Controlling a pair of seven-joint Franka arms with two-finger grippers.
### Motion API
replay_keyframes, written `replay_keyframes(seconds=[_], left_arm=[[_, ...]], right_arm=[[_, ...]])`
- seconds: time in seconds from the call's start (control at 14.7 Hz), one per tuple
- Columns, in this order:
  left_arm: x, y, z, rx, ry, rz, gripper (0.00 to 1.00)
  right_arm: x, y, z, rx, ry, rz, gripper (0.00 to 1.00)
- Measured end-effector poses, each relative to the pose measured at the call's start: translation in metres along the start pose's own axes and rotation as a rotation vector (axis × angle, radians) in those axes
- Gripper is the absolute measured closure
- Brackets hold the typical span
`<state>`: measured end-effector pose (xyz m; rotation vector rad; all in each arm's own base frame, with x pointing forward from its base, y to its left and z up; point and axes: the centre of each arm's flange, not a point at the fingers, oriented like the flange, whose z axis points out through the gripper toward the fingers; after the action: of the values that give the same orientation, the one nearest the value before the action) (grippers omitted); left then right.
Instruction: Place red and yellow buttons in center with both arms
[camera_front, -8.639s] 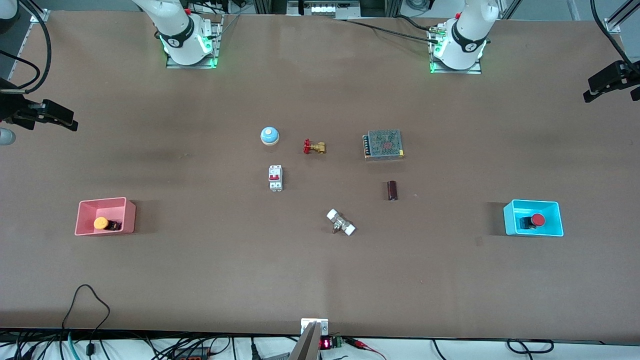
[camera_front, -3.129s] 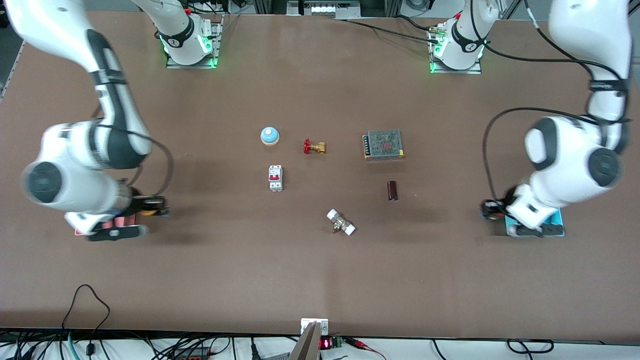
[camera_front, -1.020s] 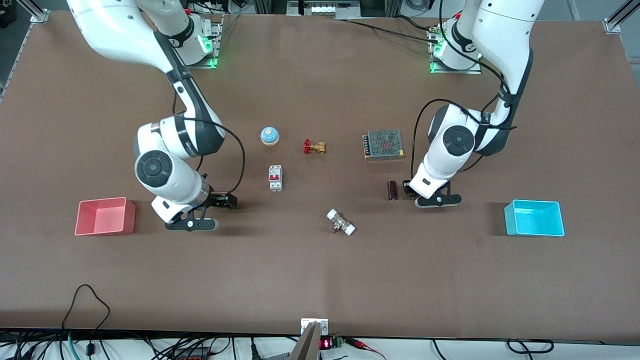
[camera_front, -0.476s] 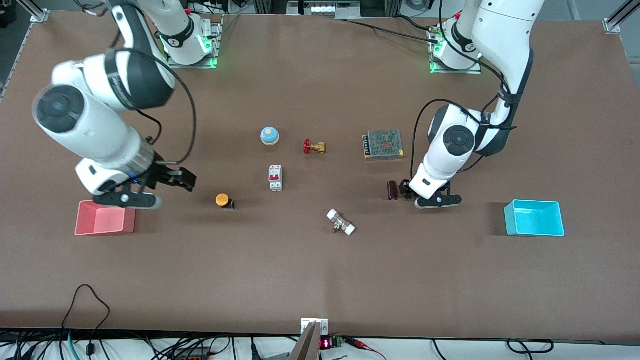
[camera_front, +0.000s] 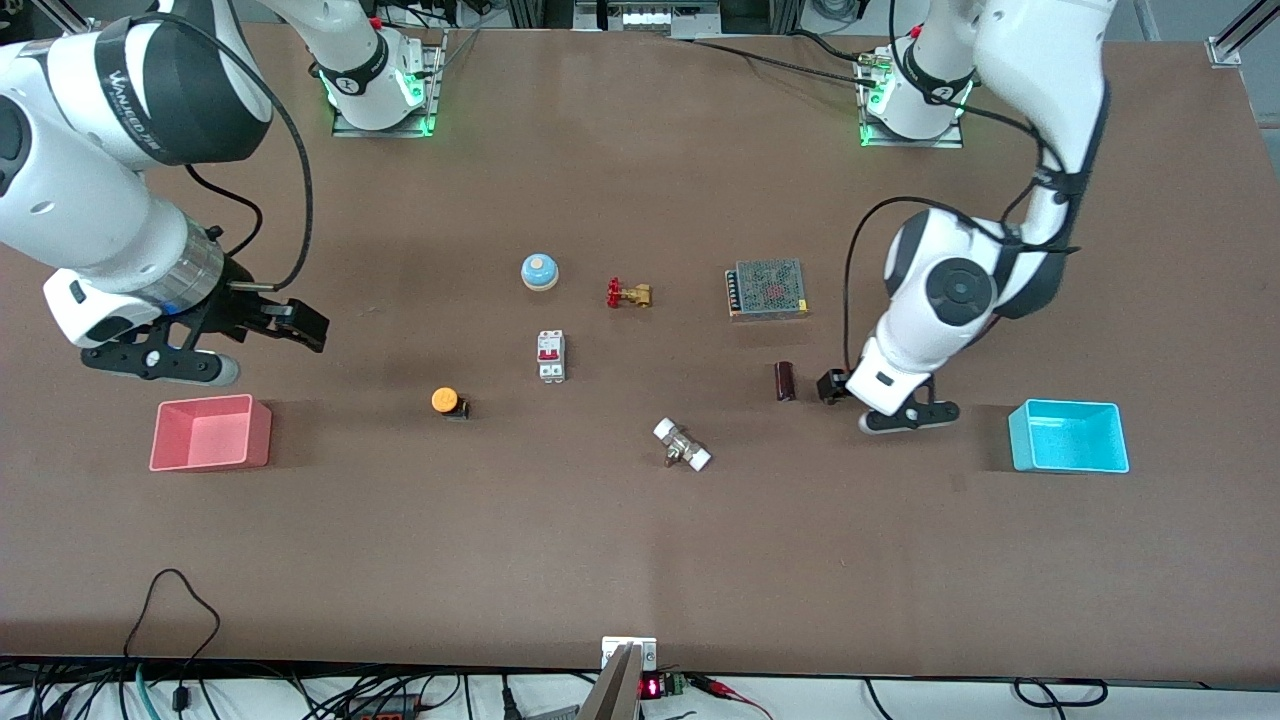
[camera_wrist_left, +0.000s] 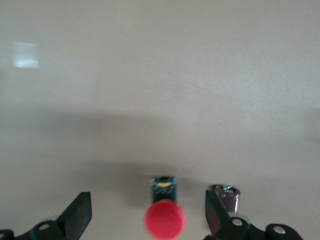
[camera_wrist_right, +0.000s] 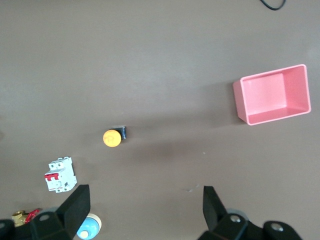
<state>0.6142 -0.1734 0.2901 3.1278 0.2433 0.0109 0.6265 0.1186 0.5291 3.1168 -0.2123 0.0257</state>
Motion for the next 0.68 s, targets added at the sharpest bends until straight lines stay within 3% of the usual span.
replay_keyframes(seconds=[0.34, 0.68], left_arm=[[0.048, -0.077, -0.114, -0.016, -0.109, 0.061, 0.0], [0.064, -0.158, -0.158, -0.039, -0.11, 0.117, 0.0]], right_arm=[[0.003, 0.097, -0.044, -0.008, 0.006, -0.022, 0.0], [-0.012, 0.177, -0.068, -0.012, -0.033, -0.047, 0.0]])
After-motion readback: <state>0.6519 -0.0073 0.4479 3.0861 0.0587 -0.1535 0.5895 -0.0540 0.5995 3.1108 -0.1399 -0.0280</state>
